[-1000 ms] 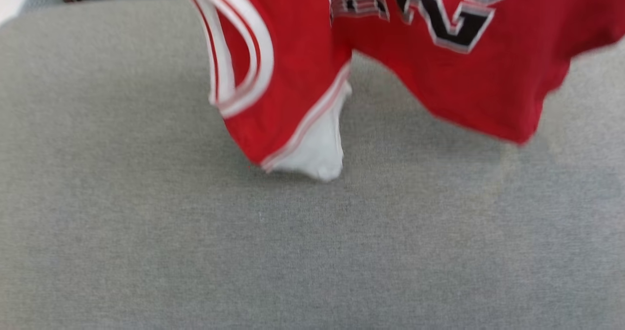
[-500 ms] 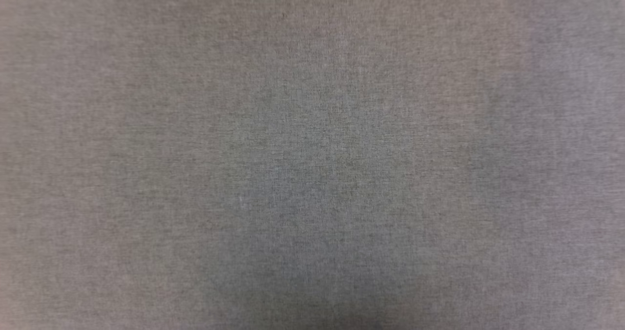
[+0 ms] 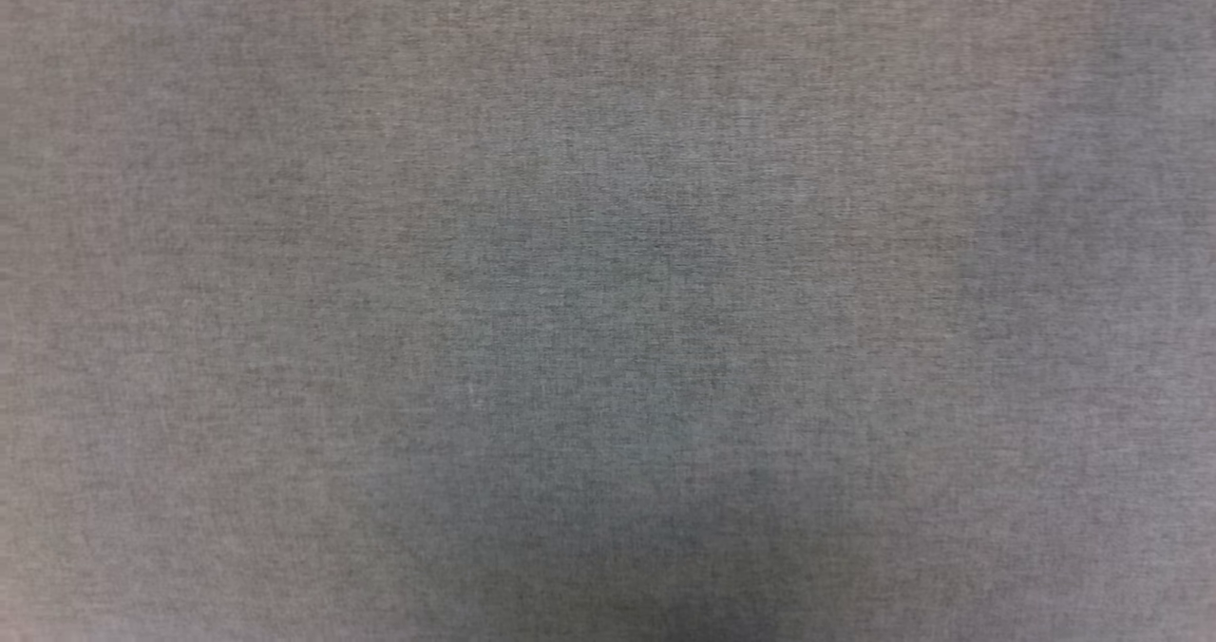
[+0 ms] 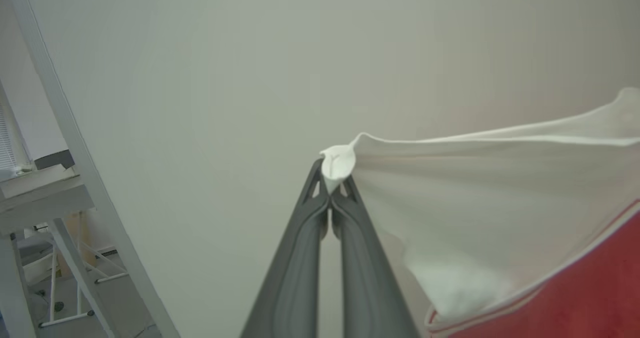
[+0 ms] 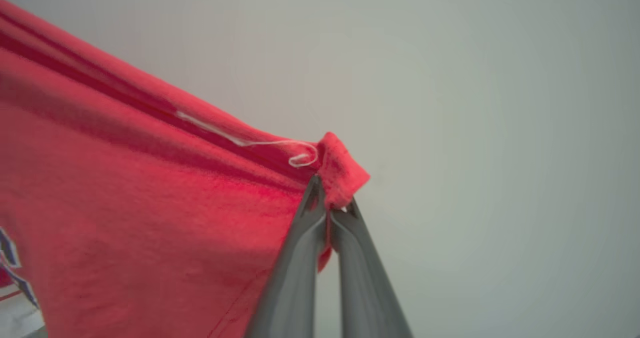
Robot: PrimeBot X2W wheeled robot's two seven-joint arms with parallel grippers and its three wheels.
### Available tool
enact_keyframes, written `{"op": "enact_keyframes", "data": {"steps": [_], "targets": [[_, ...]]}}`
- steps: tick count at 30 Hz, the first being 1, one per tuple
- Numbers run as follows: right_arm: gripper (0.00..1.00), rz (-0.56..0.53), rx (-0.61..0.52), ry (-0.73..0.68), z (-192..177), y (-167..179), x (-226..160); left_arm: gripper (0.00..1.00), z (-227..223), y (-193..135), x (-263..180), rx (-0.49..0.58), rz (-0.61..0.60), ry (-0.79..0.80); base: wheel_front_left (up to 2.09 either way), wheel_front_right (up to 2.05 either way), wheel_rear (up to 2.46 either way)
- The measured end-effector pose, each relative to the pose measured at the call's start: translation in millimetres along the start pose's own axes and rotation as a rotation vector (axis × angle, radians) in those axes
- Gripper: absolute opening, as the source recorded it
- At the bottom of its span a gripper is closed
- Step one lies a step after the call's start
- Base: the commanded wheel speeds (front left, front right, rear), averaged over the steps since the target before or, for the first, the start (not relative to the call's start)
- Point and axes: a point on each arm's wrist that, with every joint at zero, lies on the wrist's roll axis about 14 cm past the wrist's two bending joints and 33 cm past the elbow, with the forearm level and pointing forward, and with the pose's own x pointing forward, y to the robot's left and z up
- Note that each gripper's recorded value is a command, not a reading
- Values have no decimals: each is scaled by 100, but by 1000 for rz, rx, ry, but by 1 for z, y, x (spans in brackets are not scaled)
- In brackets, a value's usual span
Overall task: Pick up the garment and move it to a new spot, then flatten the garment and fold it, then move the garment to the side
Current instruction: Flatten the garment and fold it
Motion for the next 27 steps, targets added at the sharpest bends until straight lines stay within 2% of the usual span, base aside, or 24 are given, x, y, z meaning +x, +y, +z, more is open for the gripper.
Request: {"op": "enact_keyframes", "data": {"steps": [6,14,15,27], "targets": [[0,55,13,63,-41,26,-11,0,-62,-27,-41,-82,-41,147,0,0,0],[0,133,77,140,-73,60,-53,0,-70,-66,-101,-199,-99,202,0,0,0],[0,165,103,184,-84,74,-76,0,-75,-77,-135,-238,-110,253,0,0,0],[0,250,205,346,-89,102,-177,0,-80,-96,-295,-327,-88,535,0,0,0]]}}
